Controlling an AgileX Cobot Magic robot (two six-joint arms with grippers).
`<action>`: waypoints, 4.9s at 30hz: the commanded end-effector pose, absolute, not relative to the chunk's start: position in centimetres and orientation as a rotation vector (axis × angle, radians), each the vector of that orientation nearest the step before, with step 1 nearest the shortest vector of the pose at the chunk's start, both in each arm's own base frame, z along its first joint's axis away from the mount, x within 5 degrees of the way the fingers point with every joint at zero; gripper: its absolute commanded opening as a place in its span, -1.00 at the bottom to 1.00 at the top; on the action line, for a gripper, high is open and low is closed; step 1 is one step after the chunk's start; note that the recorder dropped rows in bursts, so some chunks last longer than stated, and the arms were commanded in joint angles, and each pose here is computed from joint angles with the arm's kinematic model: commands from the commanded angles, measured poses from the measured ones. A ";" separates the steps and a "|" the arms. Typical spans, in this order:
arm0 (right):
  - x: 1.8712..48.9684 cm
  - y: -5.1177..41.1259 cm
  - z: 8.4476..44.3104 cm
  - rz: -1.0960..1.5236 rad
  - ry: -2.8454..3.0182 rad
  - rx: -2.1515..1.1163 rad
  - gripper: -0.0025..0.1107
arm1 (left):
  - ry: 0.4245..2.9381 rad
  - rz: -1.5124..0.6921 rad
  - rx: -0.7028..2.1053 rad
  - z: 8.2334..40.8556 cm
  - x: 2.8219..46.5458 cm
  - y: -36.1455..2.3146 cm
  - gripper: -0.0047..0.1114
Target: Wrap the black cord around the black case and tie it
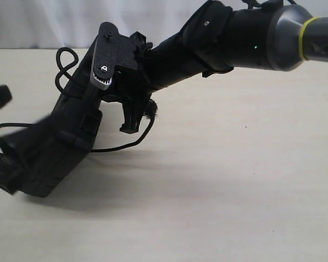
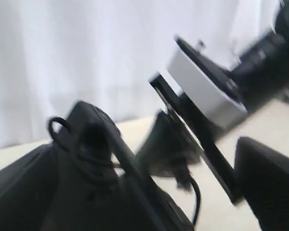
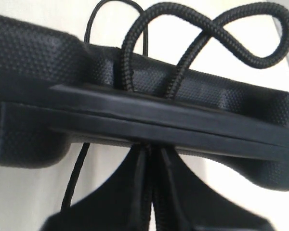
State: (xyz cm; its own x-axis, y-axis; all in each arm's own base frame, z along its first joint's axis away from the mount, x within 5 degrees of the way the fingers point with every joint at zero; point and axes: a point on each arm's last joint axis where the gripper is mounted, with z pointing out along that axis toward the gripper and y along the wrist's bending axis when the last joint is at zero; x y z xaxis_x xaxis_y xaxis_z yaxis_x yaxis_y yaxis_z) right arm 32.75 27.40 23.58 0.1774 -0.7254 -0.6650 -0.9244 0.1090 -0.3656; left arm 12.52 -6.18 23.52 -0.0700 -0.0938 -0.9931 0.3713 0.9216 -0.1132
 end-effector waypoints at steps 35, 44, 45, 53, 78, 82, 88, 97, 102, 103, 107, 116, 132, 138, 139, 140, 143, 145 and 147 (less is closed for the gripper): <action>32.9 27.2 24.3 0.347 1.644 -1.581 -0.86 | 2.392 -0.526 0.292 26.0 30.8 -3.7 -0.92; 33.5 27.1 24.5 0.374 1.762 -1.403 -0.81 | 2.284 -0.447 0.280 28.6 30.0 -3.3 -0.92; 33.5 27.1 24.5 0.380 1.772 -1.389 -0.73 | 2.277 -0.446 0.281 28.8 29.9 -3.3 -0.92; 33.4 26.2 24.2 0.337 1.922 -1.347 0.33 | 2.274 -0.466 0.271 28.9 29.8 -3.4 -0.92; 33.6 23.3 27.3 0.506 2.019 -1.155 0.32 | 2.233 -0.677 0.397 25.2 30.5 -5.0 -0.92; 34.3 24.7 25.7 0.650 1.949 -1.149 0.16 | 2.210 -0.696 0.475 25.3 30.2 -5.3 -0.92; 35.1 25.8 23.1 0.706 1.892 -1.194 0.03 | 2.205 -0.697 0.496 25.3 30.2 -5.3 -0.92; 35.8 26.6 21.3 0.768 1.847 -1.163 0.03 | 2.204 -0.699 0.498 25.3 30.2 -5.4 -0.92; 36.5 26.7 20.5 0.760 1.845 -1.097 -0.17 | 2.205 -0.708 0.503 25.3 30.1 -5.4 -0.92; 36.7 26.6 20.5 0.741 1.859 -1.059 -0.34 | 2.205 -0.711 0.505 25.3 30.1 -5.4 -0.92; 37.8 26.0 20.5 0.648 1.910 -0.928 -0.88 | 2.214 -0.710 0.546 25.2 29.9 -5.5 -0.92; 39.2 24.4 20.1 0.491 2.048 -0.634 -0.88 | 2.234 -0.715 0.624 25.0 29.5 -5.6 -0.92; 39.7 23.6 20.0 0.478 2.117 -0.409 -0.87 | 2.199 -0.791 0.756 25.1 28.8 -6.1 -0.92; 39.0 24.5 20.2 0.547 2.090 -0.579 -0.66 | 2.201 -0.751 0.734 25.0 29.0 -5.9 -0.92; 38.9 24.4 20.5 0.549 2.085 -0.584 -0.53 | 2.201 -0.748 0.732 25.0 29.1 -5.9 -0.92; 38.9 24.3 20.7 0.545 2.078 -0.590 -0.40 | 2.201 -0.748 0.732 25.0 29.1 -5.9 -0.92; 38.5 23.4 22.1 0.531 2.059 -0.598 -0.05 | 2.201 -0.725 0.716 25.0 29.2 -5.8 -0.92; 38.2 22.4 23.0 0.521 2.057 -0.619 0.04 | 2.200 -0.694 0.696 25.0 29.4 -5.7 -0.92; 37.5 21.5 23.6 0.563 2.084 -0.679 0.05 | 2.198 -0.681 0.678 25.0 29.6 -5.6 -0.92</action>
State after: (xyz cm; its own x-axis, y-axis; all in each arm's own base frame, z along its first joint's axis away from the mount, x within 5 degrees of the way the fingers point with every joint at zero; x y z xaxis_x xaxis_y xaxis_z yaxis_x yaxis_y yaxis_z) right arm 38.21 22.88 22.54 -0.4809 -0.2236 -0.8478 -0.6060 0.7836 0.1370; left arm 29.34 -5.71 25.03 -0.5993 0.2747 -0.7519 0.6606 0.7003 -0.2707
